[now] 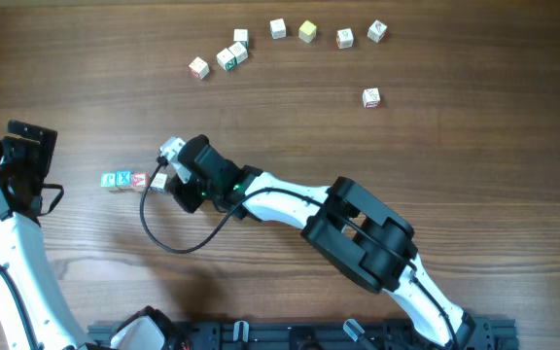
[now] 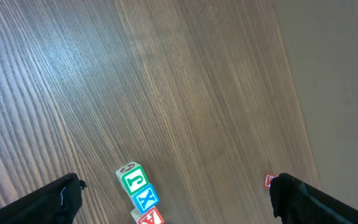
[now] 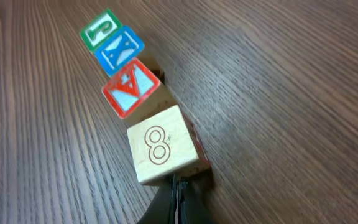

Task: Form a horizontal line

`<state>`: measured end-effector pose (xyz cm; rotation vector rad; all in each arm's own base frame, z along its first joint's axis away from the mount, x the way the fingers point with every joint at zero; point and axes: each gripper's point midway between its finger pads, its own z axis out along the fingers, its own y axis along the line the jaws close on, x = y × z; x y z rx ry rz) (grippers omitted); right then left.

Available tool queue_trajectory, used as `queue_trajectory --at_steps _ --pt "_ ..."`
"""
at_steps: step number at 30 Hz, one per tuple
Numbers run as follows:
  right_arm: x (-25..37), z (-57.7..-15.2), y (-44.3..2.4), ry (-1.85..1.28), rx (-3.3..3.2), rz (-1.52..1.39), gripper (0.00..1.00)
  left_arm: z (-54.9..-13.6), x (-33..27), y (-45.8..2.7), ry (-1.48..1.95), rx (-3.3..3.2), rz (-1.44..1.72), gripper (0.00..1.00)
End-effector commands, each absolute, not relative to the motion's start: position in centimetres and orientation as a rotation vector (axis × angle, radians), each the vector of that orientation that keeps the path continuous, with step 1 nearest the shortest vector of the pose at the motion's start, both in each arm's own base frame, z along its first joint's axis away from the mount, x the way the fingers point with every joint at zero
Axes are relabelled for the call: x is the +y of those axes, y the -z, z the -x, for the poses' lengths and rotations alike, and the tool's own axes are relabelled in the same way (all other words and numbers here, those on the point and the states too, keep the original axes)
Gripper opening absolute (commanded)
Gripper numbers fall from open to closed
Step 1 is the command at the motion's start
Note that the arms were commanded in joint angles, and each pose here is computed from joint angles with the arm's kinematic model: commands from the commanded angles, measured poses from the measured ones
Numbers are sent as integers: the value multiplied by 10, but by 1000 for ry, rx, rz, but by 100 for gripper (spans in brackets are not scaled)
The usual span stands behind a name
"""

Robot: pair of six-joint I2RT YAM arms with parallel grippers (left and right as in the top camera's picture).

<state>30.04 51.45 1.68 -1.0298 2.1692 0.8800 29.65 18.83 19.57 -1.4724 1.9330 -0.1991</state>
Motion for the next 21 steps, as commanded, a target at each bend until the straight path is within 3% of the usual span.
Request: queue_trajectory --at_steps 1,21 --pt "514 -298 6 -890 2201 1035 5 -299 190 -203 211 1912 1470 100" --pt "520 -304 -1 -911 2154 1013 4 -299 190 -203 211 1912 1470 100"
